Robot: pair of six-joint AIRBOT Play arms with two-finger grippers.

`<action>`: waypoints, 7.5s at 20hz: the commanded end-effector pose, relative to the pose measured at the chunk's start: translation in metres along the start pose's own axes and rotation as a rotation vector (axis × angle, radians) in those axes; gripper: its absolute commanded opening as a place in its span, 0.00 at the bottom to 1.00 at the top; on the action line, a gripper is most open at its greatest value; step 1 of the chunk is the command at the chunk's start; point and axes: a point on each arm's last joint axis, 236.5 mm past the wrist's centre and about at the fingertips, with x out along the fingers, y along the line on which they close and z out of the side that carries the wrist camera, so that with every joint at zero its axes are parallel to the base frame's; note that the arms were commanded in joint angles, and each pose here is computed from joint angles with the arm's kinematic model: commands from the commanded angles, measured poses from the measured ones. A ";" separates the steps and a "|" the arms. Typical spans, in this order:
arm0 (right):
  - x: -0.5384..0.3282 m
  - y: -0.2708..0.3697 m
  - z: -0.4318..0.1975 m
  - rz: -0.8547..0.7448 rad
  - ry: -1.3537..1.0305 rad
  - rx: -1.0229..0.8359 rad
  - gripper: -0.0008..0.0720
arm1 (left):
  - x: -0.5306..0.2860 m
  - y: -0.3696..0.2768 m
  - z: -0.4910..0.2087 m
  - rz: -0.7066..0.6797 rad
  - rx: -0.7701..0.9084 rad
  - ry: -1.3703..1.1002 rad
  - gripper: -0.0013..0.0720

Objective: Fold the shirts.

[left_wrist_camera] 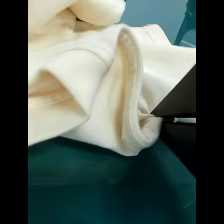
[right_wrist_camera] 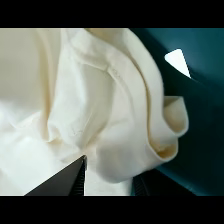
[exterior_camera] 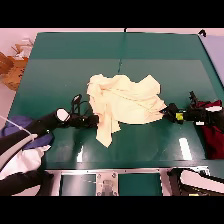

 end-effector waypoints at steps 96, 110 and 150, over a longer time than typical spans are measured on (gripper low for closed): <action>-0.111 -0.097 0.022 0.010 -0.134 0.313 0.53 | -0.049 0.095 0.093 -0.058 0.038 0.224 0.06; -0.025 -0.064 0.012 0.058 -0.097 0.300 0.46 | -0.051 0.091 0.087 -0.075 0.033 0.246 0.06; -0.181 0.159 0.164 0.184 -0.680 -0.286 0.03 | -0.235 -0.058 0.253 -0.103 0.370 -0.482 0.05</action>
